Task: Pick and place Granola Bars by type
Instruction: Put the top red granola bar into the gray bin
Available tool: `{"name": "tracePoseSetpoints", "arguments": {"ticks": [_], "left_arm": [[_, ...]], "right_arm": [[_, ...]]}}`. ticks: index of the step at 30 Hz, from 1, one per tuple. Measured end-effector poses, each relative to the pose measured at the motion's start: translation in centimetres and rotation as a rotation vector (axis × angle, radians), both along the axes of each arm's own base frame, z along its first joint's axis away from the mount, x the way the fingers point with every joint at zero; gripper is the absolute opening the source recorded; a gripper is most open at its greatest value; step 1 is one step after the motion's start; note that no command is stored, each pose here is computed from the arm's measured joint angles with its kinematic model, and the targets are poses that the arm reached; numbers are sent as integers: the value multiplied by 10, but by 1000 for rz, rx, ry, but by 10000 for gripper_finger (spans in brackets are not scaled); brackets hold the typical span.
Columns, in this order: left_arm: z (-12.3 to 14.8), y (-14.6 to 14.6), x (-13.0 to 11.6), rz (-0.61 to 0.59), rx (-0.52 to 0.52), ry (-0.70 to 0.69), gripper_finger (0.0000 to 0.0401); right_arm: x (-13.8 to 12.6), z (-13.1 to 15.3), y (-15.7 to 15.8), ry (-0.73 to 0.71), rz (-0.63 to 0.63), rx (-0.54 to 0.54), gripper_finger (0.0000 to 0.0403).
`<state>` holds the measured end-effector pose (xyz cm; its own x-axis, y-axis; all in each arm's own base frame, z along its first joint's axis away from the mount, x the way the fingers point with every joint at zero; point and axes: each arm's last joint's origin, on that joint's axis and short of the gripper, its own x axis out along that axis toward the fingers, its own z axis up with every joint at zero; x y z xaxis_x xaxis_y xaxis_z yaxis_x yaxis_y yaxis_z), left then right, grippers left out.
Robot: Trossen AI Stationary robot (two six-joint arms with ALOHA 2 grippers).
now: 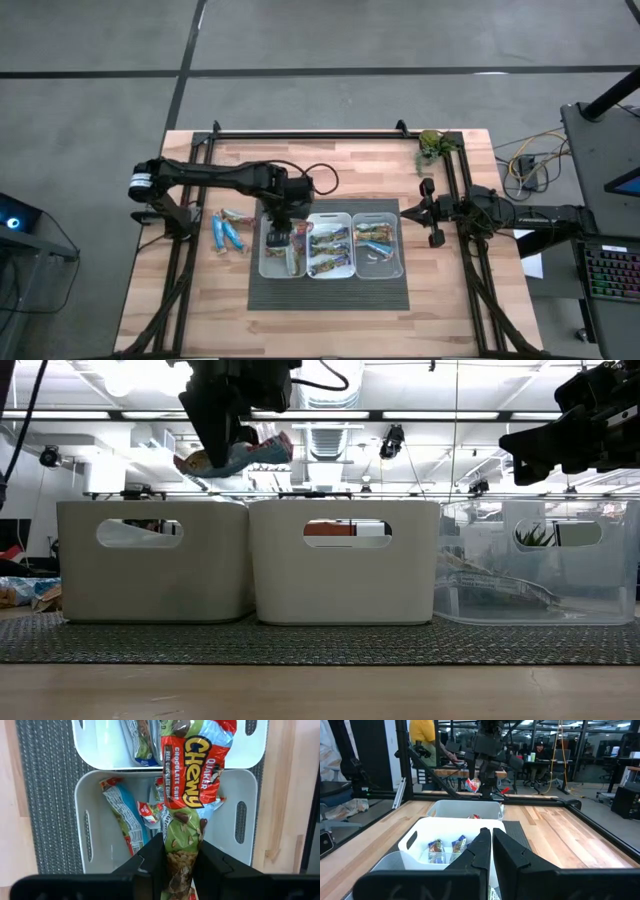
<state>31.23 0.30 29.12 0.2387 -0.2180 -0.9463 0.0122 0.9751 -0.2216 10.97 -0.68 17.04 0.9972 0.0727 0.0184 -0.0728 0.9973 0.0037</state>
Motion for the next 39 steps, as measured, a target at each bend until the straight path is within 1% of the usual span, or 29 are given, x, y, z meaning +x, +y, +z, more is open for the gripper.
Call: {"name": "tracePoseSetpoints", "arguments": {"ticks": [10, 15, 19, 25, 35, 39], "left_arm": [[-7, 0, 2, 23, 10, 29, 66], [-20, 0, -2, 59, 1, 84, 66], [-30, 0, -6, 61, 1, 122, 66], [-42, 0, -7, 69, -1, 127, 66], [-44, 3, -8, 76, 1, 127, 66], [-47, 7, -9, 91, 49, 137, 66]], "right_arm": [[0, 0, 0, 0, 0, 0, 9], [0, 0, 0, 0, 0, 0, 9], [0, 0, 0, 0, 0, 0, 9], [0, 0, 0, 0, 0, 0, 9], [0, 0, 0, 0, 0, 0, 9], [0, 0, 0, 0, 0, 0, 9]]}}
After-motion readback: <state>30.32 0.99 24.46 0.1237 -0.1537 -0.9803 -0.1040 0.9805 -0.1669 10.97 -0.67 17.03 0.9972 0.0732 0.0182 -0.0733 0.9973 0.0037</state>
